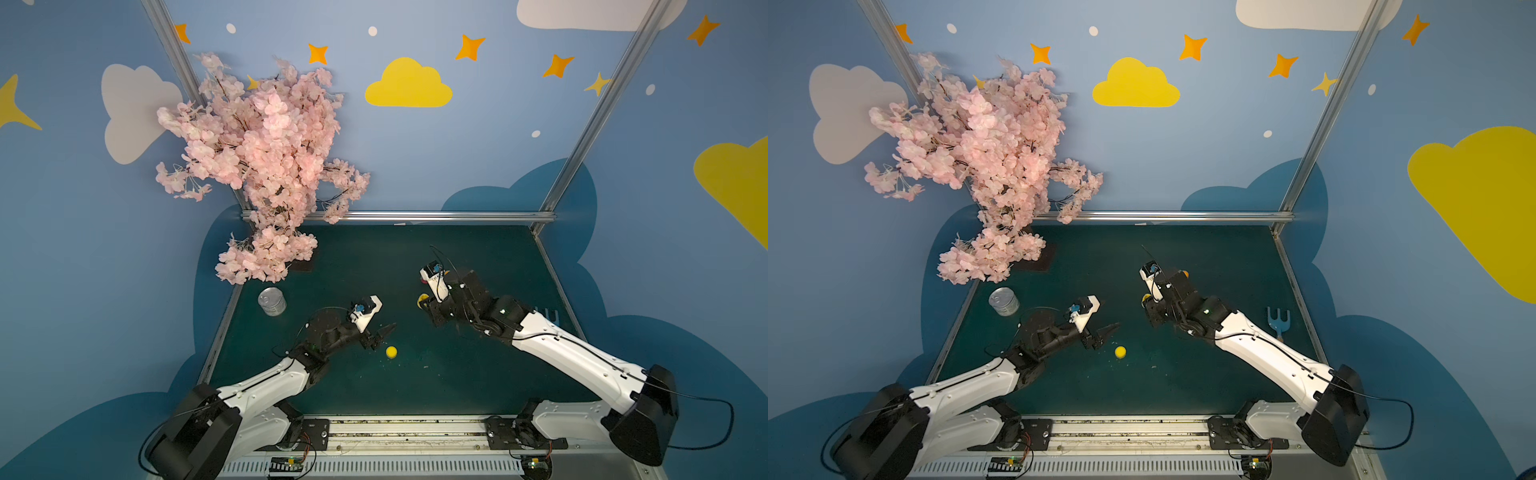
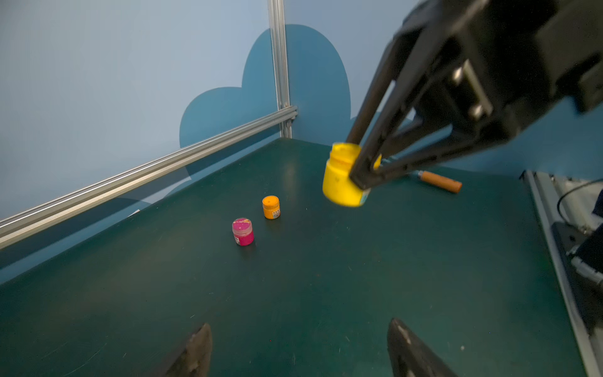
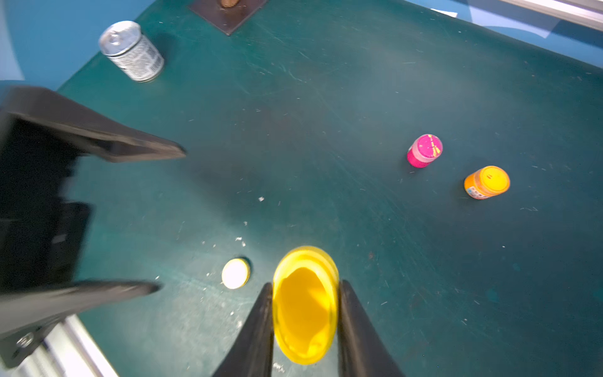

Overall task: Close the paint jar lid
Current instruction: Pick up the paint jar from the center of the board.

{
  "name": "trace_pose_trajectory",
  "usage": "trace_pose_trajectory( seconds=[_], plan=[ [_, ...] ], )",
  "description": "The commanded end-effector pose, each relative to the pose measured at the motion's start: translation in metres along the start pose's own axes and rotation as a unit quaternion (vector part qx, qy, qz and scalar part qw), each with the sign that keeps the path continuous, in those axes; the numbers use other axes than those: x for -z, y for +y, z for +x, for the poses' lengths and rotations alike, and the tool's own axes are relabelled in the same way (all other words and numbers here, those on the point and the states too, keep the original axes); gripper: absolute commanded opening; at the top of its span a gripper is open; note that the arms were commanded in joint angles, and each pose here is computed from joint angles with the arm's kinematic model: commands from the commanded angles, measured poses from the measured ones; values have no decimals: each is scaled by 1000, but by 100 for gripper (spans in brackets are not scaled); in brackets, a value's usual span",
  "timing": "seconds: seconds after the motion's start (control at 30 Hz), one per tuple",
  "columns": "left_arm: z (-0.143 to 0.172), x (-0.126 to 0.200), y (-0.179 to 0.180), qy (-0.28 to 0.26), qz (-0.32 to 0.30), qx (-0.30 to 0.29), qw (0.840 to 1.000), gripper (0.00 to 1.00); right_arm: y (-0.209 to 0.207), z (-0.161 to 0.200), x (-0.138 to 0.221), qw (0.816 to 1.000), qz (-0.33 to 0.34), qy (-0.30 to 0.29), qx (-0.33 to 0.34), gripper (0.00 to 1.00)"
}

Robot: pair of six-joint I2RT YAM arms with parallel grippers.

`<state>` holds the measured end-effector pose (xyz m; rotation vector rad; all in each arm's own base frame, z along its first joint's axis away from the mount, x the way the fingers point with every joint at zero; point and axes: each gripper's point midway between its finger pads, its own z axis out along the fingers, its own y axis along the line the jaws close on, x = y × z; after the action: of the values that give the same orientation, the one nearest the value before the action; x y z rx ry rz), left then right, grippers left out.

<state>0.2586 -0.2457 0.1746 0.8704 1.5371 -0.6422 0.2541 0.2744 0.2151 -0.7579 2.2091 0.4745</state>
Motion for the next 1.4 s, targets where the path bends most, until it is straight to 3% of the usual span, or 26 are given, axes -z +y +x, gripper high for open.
trace_pose_trajectory(
  seconds=[0.0,0.2,0.3,0.43,0.5,0.63,0.8,0.97,1.37],
  plan=[
    [-38,6,-7,-95,7,-81,992,82,19,-7,13,998,-54,-23,3,25],
    [-15,16,-7,-75,-17,-91,993,76,47,-1,13,993,-114,-9,8,26],
    [-19,18,-2,-78,-35,-57,995,73,53,-1,8,993,-115,-5,11,26],
    [3,13,-3,-79,-50,-28,995,69,64,-3,2,992,-123,0,14,26],
    [-3,11,-9,-102,-36,-34,994,69,69,-5,-2,992,-127,1,16,26],
    [-6,4,-16,-93,-9,-35,995,67,78,-14,-5,991,-135,-3,19,26],
    [-12,11,-9,-96,-39,-38,994,64,87,-20,-11,990,-137,0,24,26],
    [-13,5,-17,-67,-8,-31,997,53,92,-21,-16,990,-140,0,27,26],
    [-12,5,-10,-68,-28,-35,997,51,101,-26,-17,989,-144,-6,33,26]
  ],
)
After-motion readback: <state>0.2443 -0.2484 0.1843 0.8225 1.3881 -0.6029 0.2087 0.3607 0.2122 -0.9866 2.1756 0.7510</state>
